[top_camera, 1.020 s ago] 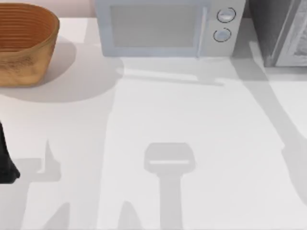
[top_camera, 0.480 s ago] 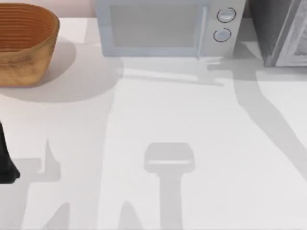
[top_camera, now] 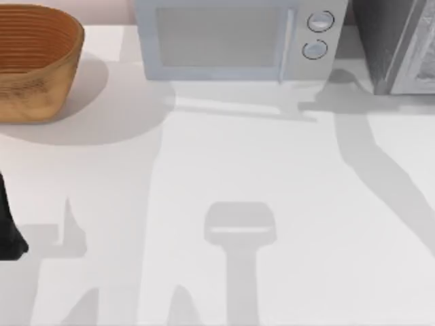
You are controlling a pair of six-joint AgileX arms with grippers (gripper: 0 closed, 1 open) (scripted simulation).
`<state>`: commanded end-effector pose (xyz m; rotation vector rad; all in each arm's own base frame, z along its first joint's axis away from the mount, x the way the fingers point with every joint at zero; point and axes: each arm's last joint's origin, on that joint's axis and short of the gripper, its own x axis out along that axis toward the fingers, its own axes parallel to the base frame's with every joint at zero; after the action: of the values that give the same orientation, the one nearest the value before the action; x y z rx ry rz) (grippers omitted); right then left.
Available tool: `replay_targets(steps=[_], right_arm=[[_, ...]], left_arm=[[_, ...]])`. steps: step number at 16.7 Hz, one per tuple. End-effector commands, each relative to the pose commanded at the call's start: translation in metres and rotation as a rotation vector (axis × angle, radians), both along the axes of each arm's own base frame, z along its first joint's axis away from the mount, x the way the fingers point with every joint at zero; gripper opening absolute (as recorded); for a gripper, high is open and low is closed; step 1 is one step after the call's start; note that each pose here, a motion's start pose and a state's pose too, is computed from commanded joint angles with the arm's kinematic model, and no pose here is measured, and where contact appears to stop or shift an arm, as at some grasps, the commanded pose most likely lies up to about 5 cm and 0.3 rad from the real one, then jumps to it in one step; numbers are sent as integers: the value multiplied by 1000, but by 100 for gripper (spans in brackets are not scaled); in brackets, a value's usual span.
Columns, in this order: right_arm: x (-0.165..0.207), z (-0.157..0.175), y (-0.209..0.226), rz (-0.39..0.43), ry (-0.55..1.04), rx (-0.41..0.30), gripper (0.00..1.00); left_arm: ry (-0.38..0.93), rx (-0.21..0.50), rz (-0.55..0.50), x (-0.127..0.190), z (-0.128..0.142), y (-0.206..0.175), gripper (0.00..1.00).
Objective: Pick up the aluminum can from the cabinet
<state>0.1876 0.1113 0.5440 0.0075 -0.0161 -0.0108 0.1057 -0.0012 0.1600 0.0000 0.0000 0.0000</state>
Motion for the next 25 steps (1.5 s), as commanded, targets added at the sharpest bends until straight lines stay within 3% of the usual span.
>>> replay_targets(steps=[4,8,11,19,22,25], right_arm=[[-14,-9,-20,-1,-24,12,0],[-32,-48,-47,-4,-23,4,0],[-45,-108,-66,-4,18,-15,0],[-77,-315,-103,4,95,-18,0],[-82,-360,-109,8,52,-9,0],[-82,-381,-112,10,20,-8,0]], left_arm=[[0,0,0,0,0,0,100],[0,0,0,0,0,0,100],[0,0,0,0,0,0,100],[0,0,0,0,0,0,100],[0,0,0,0,0,0,100],[0,0,0,0,0,0,100]])
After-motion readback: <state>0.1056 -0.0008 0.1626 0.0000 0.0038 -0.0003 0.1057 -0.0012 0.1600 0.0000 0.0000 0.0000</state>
